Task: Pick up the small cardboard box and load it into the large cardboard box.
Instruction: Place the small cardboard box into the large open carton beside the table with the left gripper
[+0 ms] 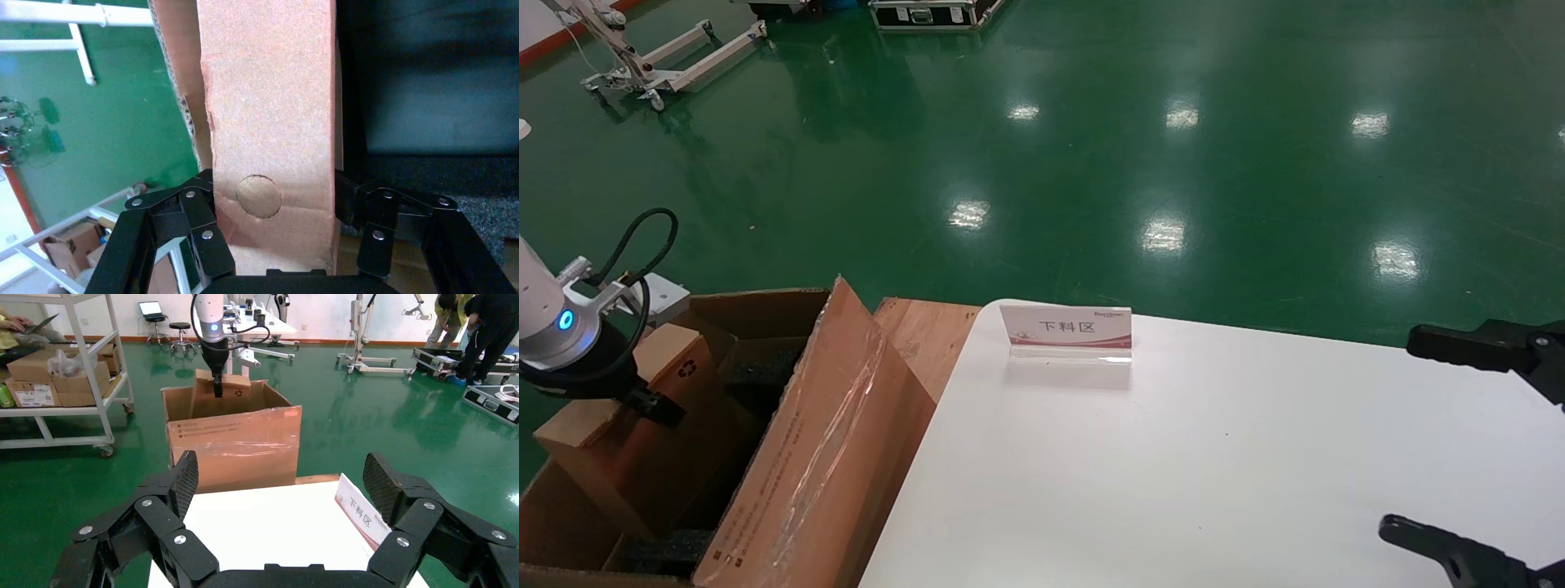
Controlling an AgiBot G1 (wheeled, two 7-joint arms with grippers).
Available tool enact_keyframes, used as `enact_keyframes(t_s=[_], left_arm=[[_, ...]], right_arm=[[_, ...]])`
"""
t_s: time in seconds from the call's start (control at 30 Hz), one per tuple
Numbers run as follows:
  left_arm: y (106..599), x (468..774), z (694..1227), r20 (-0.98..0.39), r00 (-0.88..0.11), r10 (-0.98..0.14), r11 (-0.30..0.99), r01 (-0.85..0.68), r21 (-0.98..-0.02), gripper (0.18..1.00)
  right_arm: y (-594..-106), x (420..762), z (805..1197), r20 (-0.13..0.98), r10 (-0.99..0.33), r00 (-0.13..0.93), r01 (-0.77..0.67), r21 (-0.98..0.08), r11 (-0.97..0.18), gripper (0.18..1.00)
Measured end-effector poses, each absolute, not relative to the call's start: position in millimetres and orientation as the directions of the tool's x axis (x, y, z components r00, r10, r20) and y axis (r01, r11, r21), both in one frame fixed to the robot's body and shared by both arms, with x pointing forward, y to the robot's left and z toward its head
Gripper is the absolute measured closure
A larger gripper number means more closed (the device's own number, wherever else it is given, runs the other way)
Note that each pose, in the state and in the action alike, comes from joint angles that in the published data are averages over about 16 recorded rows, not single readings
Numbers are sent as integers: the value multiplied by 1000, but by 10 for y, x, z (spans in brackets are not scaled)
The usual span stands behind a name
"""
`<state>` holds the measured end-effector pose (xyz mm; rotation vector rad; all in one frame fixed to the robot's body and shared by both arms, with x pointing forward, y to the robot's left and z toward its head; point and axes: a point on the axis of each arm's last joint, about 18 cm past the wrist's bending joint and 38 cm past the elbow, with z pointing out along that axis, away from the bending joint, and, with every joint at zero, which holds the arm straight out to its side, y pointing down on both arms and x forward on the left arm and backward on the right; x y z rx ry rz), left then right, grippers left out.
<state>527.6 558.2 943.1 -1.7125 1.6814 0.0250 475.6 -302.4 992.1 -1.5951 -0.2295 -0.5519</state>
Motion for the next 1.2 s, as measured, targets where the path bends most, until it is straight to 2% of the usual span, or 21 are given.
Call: enact_keyframes(t_s=[0.67,1.2], left_arm=[[5721,5511,9621,-524,176,-834,138,-851,-506,925],[5755,5516,9509,-510,183,-840,115,-859,-498,926]], right_arm=[[-3024,4756,9921,477,-178,861,464,-879,-112,178],[-3024,4756,9921,477,-178,861,464,-879,-112,178]])
